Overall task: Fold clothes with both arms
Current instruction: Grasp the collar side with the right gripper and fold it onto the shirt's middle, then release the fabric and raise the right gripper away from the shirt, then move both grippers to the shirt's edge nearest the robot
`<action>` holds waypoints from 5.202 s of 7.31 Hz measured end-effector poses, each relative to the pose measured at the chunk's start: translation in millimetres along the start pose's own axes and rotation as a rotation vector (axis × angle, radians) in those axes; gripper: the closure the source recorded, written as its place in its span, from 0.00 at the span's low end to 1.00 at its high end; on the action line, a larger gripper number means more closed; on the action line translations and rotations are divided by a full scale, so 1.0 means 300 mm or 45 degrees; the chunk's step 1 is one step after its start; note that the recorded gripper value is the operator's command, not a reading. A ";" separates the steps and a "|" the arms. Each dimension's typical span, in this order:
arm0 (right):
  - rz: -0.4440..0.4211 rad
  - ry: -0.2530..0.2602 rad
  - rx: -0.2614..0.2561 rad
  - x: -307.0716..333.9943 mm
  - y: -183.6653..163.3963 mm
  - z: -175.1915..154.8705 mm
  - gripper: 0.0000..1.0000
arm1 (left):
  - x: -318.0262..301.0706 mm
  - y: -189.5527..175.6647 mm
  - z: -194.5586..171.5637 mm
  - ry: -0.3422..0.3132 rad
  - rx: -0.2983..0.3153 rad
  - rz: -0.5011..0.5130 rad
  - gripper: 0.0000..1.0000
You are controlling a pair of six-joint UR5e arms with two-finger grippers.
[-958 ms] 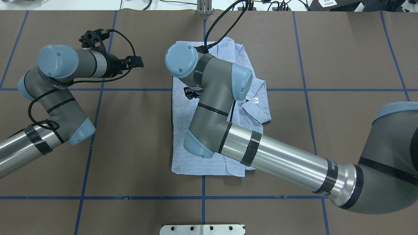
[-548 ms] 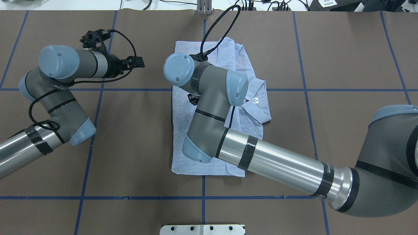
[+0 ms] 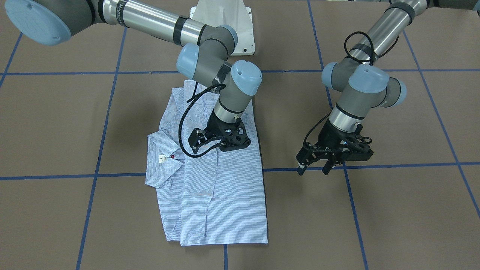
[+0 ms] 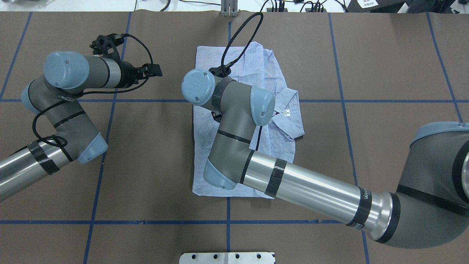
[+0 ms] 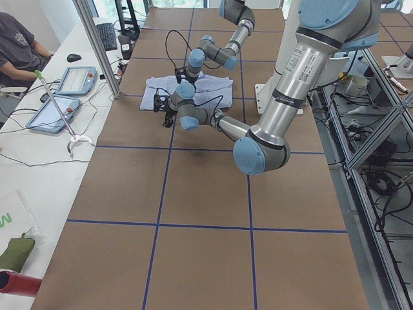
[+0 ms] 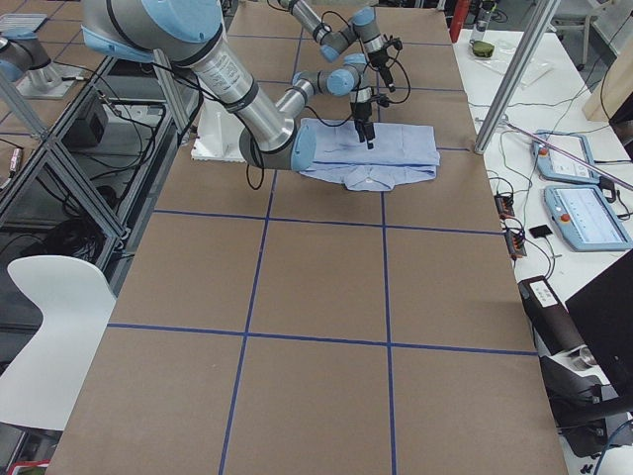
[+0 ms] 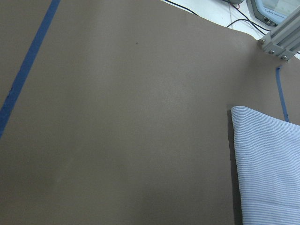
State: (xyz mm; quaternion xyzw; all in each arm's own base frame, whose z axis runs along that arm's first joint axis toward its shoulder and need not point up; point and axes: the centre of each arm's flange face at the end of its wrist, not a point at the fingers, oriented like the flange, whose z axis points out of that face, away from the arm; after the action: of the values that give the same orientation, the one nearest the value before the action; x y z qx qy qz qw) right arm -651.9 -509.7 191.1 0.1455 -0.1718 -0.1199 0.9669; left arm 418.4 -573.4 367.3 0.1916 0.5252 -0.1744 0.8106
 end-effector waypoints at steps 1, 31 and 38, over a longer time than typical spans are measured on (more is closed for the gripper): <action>-0.006 0.007 0.006 -0.007 0.005 0.003 0.00 | 0.000 0.002 0.001 0.000 -0.001 0.000 0.00; 0.044 -0.464 0.056 0.793 0.370 -0.211 0.00 | 0.206 0.341 -0.326 0.134 -0.258 -0.100 0.00; 0.345 -0.713 -0.002 0.835 0.529 -0.387 0.00 | 0.421 0.953 -0.259 -0.101 -0.418 -0.242 0.07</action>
State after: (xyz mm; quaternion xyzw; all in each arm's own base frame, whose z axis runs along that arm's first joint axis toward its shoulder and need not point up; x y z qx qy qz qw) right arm -352.1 -405.1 212.5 0.0818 -0.4493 -0.0256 0.8893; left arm 544.8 -297.8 258.5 -0.0007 0.5300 -0.1695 0.8309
